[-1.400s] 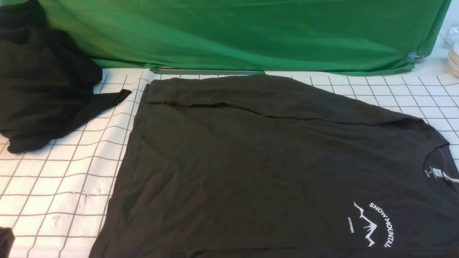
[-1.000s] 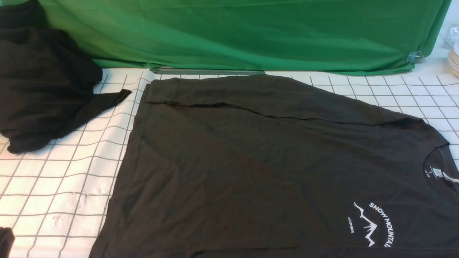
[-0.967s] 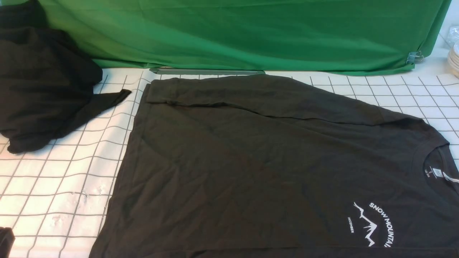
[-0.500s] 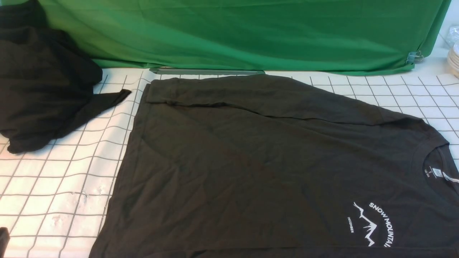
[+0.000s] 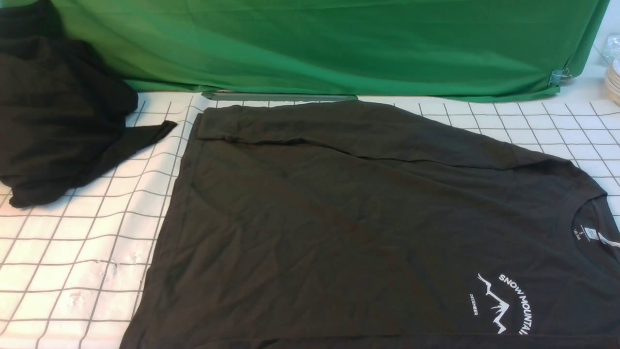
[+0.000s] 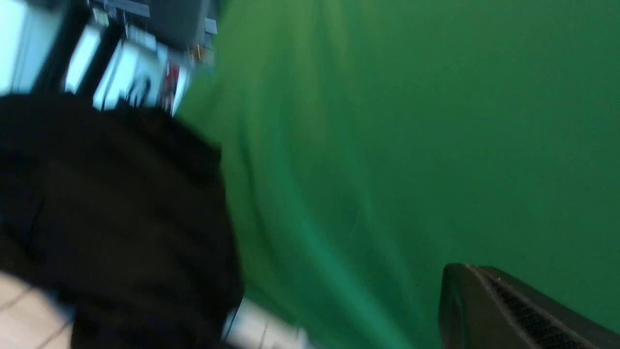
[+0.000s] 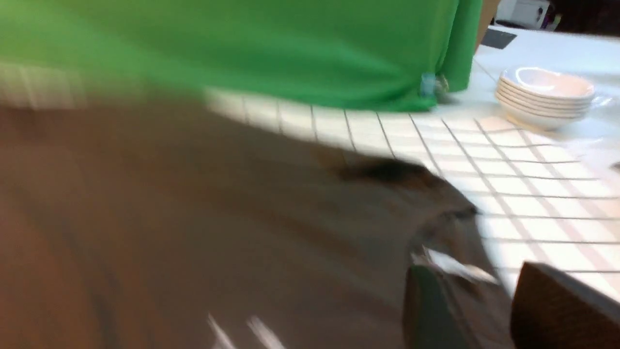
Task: Fold a long-sleeved shirt over a white checkered tablecloth.
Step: 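Grasp the left edge of the dark T-shirt lying flat on the table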
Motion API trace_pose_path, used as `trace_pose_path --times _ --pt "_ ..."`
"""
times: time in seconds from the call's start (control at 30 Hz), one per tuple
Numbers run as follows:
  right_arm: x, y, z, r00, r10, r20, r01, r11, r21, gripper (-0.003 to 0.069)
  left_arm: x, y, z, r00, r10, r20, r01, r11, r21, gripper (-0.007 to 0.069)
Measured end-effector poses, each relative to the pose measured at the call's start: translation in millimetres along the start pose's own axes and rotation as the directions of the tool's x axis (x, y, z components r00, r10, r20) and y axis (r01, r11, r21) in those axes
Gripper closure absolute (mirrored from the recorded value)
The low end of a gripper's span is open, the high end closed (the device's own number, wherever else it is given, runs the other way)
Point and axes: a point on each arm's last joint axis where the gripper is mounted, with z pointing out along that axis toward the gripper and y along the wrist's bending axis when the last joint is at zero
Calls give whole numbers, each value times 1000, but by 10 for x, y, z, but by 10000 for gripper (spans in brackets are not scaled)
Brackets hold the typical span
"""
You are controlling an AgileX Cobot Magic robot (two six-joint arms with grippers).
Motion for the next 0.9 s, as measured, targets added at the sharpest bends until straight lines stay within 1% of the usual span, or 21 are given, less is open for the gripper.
trace_pose_path --times 0.03,0.07,0.1,0.13,0.2,0.23,0.27,0.3,0.33,0.37,0.43,0.47,0.5,0.57,0.6,0.63,0.67,0.77,0.8,0.83,0.9 --pt "-9 1 0 1000 26 10 -26 1000 -1 412 -24 -2 0 999 -25 27 25 1000 3 624" --pt "-85 2 -4 975 202 91 -201 979 -21 412 -106 -10 -6 987 -119 113 117 993 23 624" --pt "-94 1 -5 971 219 101 -217 976 -24 412 -128 -16 -6 981 -144 130 142 989 31 624" --pt "-140 -2 -11 946 287 147 -284 958 -42 412 -190 -49 -1 967 -206 153 200 978 54 624" --pt "-240 -11 -32 893 374 249 -364 927 -88 412 -435 -288 66 961 -256 109 243 963 118 624" --pt "-240 -11 -32 892 378 249 -367 926 -89 412 -451 -315 79 966 -242 96 230 966 120 624" --pt "-280 -15 -44 872 394 289 -380 919 -107 412 -643 -547 163 986 -166 -13 166 978 130 624" --pt "-284 -15 -45 871 394 293 -380 919 -109 412 -635 -546 175 988 -155 -17 156 980 127 624" --pt "-302 -17 -52 861 402 311 -385 916 -118 412 -755 -692 259 989 -87 -120 100 989 107 624" --pt "-312 -18 -55 855 407 321 -388 913 -123 412 -807 -768 342 978 -36 -205 53 995 80 624" --pt "-331 -19 -63 841 421 339 -400 907 -135 412 -799 -862 591 899 75 -431 -72 997 23 624" --pt "-333 -20 -63 840 423 340 -401 906 -137 412 -806 -879 606 882 94 -462 -94 995 25 624" --pt "-341 -20 -67 822 455 343 -429 890 -153 412 -679 -889 797 755 133 -641 -162 987 14 624" --pt "-343 1 -61 814 500 295 -471 866 -167 436 -467 -863 955 570 140 -809 -198 980 30 624" --pt "-334 7 -56 819 503 274 -476 864 -163 436 -436 -857 970 547 140 -825 -200 979 34 624" --pt "-417 72 -67 839 505 202 -477 862 -173 493 -220 -801 1057 381 149 -913 -208 976 72 624" --pt "-518 138 -77 872 470 137 -445 878 -176 561 -2 -731 1119 229 138 -964 -192 977 94 624" --pt "-814 330 -63 940 334 -71 -341 919 -198 638 397 -559 1165 3 139 -990 -155 978 137 626" --pt "-818 345 -58 942 319 -103 -333 922 -197 641 426 -544 1157 -14 145 -989 -153 978 145 627" --pt "-982 474 16 949 201 -242 -258 938 -233 651 619 -464 1135 -117 134 -984 -144 978 150 631" --pt "-1044 549 77 936 122 -330 -214 943 -257 653 687 -450 1115 -155 138 -978 -145 976 161 631"
